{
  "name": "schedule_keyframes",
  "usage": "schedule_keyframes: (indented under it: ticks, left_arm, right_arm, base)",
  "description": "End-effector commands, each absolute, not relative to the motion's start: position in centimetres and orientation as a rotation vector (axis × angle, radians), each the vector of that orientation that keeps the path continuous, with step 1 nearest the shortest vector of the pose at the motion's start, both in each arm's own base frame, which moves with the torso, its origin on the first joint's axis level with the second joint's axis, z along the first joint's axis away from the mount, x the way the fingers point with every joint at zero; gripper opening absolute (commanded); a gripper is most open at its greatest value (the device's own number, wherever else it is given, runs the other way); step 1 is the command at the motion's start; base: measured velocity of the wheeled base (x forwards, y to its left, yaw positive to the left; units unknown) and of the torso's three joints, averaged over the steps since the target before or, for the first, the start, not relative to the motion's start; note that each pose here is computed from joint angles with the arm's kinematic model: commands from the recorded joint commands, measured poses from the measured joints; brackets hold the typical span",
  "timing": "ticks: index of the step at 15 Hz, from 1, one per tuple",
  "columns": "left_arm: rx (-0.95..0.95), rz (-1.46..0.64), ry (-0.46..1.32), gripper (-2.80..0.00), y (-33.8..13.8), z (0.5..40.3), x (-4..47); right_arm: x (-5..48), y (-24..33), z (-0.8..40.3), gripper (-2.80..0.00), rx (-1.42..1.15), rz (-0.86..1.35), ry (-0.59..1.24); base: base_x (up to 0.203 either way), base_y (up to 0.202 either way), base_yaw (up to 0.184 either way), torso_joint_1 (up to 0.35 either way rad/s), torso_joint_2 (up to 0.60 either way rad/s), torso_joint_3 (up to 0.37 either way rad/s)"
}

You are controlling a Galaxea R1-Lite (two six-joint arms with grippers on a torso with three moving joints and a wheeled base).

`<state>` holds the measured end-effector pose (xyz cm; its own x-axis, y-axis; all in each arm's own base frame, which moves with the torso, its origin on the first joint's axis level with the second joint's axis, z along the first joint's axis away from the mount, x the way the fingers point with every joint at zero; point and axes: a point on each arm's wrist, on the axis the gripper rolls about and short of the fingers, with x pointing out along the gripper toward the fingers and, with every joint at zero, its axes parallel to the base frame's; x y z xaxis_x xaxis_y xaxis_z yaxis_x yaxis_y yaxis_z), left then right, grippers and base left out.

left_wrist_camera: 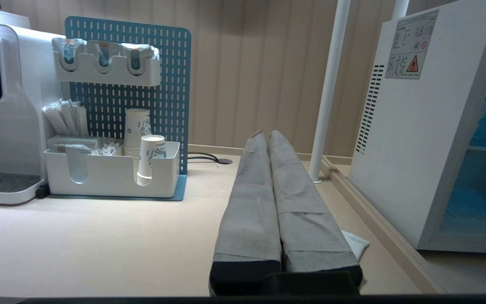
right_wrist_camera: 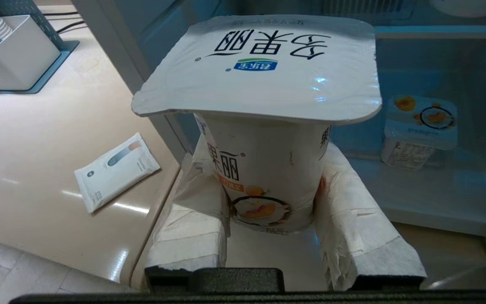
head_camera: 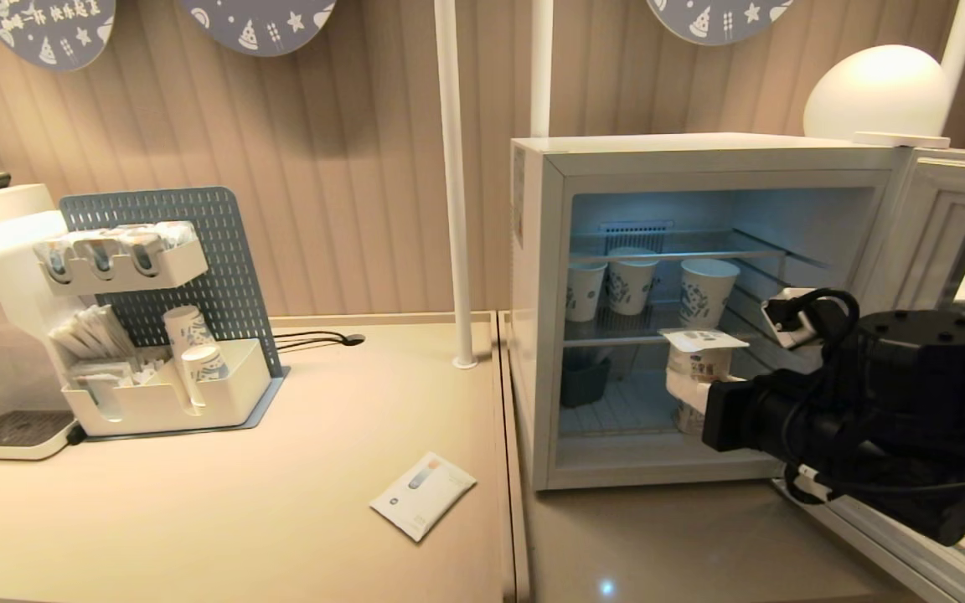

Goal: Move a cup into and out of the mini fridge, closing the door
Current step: Put the yoghurt in the freezer

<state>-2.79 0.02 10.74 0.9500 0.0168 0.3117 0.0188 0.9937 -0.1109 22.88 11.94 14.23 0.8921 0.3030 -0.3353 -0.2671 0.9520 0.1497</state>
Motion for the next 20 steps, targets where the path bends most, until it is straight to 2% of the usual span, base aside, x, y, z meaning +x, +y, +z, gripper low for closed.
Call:
schedule_keyframes:
  ticks: [1, 6, 11, 20]
  left_arm:
    - [-0.114, 0.001, -0.278, -2.8, 0.0, 9.7, -2.4]
    - [-0.114, 0.002, -0.278, -2.8, 0.0, 9.7, -2.4]
    - [-0.114, 0.001, -0.278, -2.8, 0.0, 9.7, -2.4]
    - [-0.114, 0.002, -0.278, -2.8, 0.0, 9.7, -2.4]
  right_arm:
    - [23.7, 12.1, 12.2, -2.8, 0.083, 0.28, 0.428]
    - [25.8, 12.3, 7.3, -2.8, 0.069, 0.248, 0.488]
    - [28.6, 12.7, 2.4, -2.8, 0.074, 0.225, 0.465]
    - [33.6, 13.2, -0.5, -2.8, 0.067, 0.173, 0.415]
  base:
    - [0.0, 0.0, 0.0, 0.0, 0.0, 0.0]
    - [0.0, 0.0, 0.0, 0.0, 0.0, 0.0]
    - [0.0, 0.0, 0.0, 0.0, 0.0, 0.0]
    - [0.0, 0.0, 0.0, 0.0, 0.0, 0.0]
